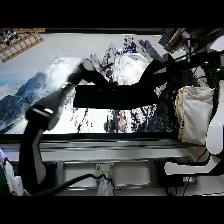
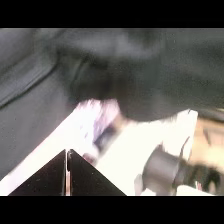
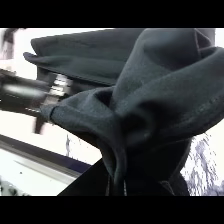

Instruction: Fold the clothes and pants, and hang the long-sleeved shirts on hangers.

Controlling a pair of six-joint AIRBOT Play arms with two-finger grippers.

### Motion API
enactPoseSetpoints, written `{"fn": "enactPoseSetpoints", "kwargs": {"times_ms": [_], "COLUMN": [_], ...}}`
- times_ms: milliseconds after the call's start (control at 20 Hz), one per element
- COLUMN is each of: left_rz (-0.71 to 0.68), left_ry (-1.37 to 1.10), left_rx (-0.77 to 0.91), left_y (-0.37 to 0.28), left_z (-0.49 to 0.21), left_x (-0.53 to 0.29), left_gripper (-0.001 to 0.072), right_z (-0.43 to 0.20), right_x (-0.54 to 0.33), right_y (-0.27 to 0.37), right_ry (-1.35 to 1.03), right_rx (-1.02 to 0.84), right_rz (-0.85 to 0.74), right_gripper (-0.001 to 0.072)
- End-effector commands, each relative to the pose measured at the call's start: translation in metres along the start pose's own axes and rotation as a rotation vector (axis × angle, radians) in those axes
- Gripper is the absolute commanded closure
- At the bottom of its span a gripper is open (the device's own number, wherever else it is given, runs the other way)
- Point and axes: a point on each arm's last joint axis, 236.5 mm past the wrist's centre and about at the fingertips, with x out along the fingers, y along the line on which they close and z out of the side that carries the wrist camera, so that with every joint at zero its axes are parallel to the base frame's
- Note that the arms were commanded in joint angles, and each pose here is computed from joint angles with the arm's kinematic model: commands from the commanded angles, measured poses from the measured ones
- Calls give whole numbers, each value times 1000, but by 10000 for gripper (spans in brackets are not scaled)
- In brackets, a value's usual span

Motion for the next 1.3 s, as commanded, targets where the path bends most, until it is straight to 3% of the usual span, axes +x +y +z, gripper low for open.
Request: {"fn": "enactPoseSetpoints", "kwargs": {"times_ms": [0,150,300,550,750,800,850,900,1050,1250], "left_rz": [8,40,163,358,367,366,366,367,370,368], "left_ry": [-25,-165,-248,-276,-301,-294,-295,-297,-307,-309], "left_rx": [-41,-78,-105,-185,-257,-263,-267,-269,-262,-261], "left_y": [48,62,77,109,119,119,119,119,117,116], "left_z": [-16,-28,-68,-171,-233,-243,-250,-255,-258,-258], "left_x": [-112,-176,-208,-199,-168,-161,-157,-154,-153,-153], "left_gripper": [699,699,699,699,699,699,699,699,699,699], "right_z": [6,8,-4,-68,-92,-91,-88,-86,-85,-60], "right_x": [27,72,138,264,327,335,342,344,327,280], "right_y": [23,66,105,158,183,187,192,200,227,217], "right_ry": [-36,-69,-44,48,5,-4,-14,-25,-12,19], "right_rx": [-74,-147,-204,-322,-358,-324,-282,-275,-340,-434], "right_rz": [-40,-19,15,61,116,141,173,214,320,270], "right_gripper": [680,679,679,678,666,578,383,271,266,268]}}
